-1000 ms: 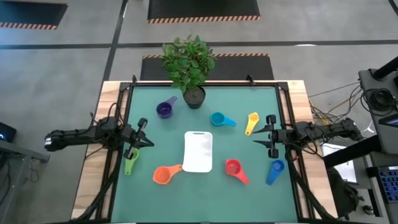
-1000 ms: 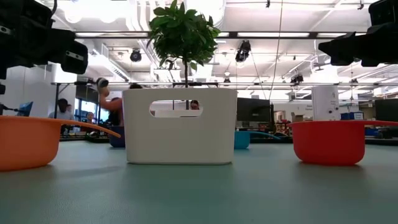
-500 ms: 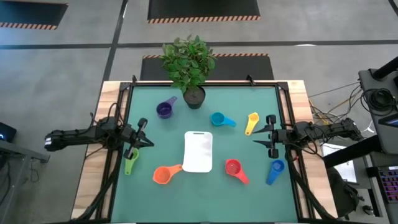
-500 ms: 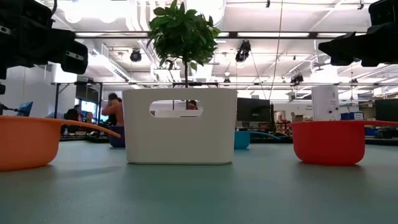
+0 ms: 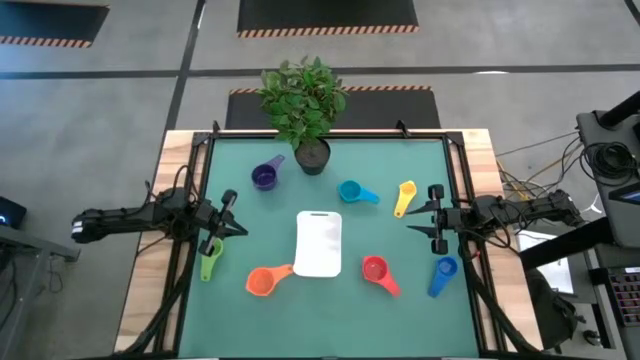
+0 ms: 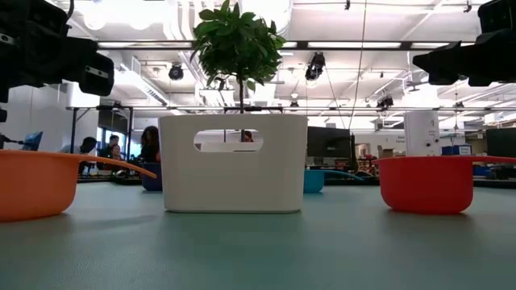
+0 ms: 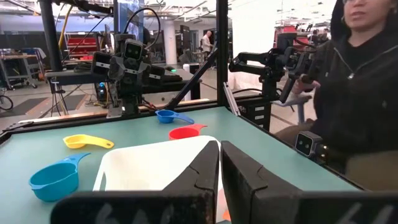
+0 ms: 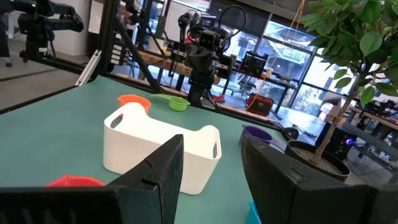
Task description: Nest measuring cups in basket
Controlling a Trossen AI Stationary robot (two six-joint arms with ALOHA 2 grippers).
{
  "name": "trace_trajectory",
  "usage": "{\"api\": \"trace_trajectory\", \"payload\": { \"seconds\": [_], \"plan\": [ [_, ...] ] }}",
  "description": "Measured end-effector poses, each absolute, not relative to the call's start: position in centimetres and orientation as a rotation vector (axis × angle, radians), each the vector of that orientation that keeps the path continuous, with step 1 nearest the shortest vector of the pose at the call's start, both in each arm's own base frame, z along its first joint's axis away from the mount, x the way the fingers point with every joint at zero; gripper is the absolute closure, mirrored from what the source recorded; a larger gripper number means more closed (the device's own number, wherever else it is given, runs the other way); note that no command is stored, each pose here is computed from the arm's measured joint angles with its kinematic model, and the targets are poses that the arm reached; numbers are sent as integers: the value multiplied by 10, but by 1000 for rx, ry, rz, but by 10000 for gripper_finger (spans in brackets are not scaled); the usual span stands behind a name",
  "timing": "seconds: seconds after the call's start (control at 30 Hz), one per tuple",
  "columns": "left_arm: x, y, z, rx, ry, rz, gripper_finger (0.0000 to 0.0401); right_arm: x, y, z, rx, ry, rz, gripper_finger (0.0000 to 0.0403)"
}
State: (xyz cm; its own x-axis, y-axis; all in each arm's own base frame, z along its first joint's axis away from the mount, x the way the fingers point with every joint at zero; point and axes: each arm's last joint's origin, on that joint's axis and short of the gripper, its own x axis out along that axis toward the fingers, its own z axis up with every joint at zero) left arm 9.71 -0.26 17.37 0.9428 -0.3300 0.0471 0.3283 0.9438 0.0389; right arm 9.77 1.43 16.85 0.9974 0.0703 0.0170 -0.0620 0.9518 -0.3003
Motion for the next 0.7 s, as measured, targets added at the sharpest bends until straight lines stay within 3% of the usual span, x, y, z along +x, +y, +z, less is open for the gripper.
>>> {"api": "trace_trajectory", "payload": {
  "seconds": [0.47, 0.6, 0.7],
  "plan": [
    [97, -2, 174, 31, -54, -328, 401, 98, 14, 170, -302, -42, 62, 252],
    [97, -2, 175, 21, -64, -328, 401, 96, 14, 182, -232, -167, 46, 252],
    [97, -2, 180, -102, -89, -335, 401, 94, 14, 193, -107, -275, 47, 252]
  ]
}}
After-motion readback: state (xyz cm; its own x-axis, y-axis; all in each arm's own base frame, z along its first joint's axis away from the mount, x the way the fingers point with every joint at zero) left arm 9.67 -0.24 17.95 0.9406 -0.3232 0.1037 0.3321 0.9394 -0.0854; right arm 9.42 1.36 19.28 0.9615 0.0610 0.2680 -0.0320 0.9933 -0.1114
